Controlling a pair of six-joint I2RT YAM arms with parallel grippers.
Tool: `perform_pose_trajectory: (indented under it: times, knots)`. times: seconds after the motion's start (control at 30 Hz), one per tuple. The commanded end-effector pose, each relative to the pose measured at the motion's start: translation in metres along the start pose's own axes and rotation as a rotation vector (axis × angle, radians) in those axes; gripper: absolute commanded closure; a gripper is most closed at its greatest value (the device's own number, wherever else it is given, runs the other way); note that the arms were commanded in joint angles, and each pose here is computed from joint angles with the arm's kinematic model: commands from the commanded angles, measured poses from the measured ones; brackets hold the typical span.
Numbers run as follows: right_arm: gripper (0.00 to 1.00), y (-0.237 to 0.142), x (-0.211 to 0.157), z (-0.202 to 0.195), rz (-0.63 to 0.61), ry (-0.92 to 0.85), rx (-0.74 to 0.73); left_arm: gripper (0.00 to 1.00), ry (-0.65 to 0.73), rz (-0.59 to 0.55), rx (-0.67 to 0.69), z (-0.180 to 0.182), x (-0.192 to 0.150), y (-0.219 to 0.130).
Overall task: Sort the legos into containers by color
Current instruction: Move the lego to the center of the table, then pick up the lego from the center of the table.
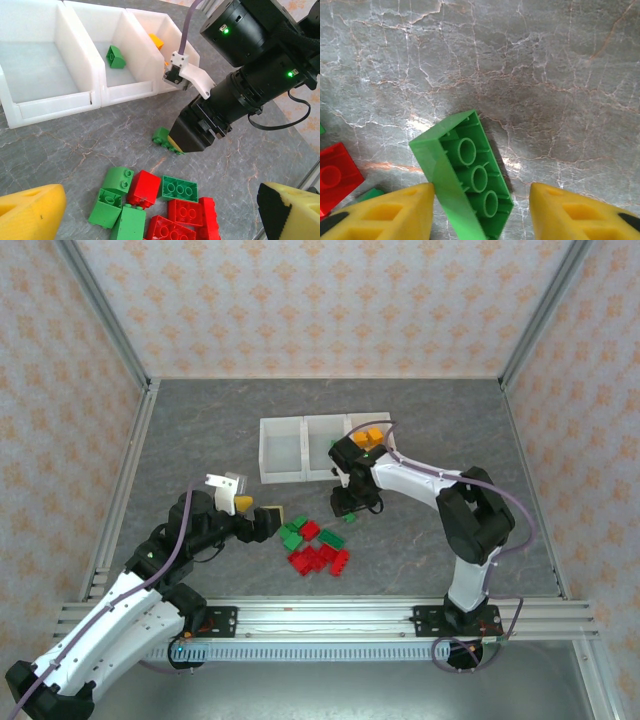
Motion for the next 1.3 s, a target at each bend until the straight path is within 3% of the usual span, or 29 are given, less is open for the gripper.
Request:
perform_pose_trajectory:
  times: [0.0, 0.63, 0.83, 1.1, 1.27]
  knots:
    - [0.45, 0.003, 0.002, -0.001, -0.002, -0.008, -0.030, 0.01, 0.008, -0.026, -0.011, -0.004, 0.005, -0.003]
    - [0.46, 0.027, 0.005, 0.001, 0.051, -0.026, -0.077, 0.01, 0.008, -0.025, -0.009, -0.004, 0.004, -0.003]
    - [0.59, 0.022, 0.009, 0.002, 0.039, -0.022, -0.080, 0.01, 0.007, -0.029, -0.004, -0.004, 0.005, -0.003]
    - [0.71, -0.014, 0.021, 0.008, -0.030, -0.018, -0.070, 0.01, 0.009, -0.032, -0.005, -0.005, 0.005, -0.004]
    - [0.71, -0.066, 0.052, 0.018, -0.200, -0.008, -0.036, 0.01, 0.010, -0.041, -0.009, -0.006, 0.006, -0.006]
Point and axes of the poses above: each hand's point on the last joint's axis, 136 mm out from that joint toward the fingers, its own y axis out along the fingers, its own z axis along the line the jaws close on, x = y × z, the point moved 7 cm from there along -y, back along the fingers, and after that the axes turned 11 degrees about -y, right-handed, at the moved point
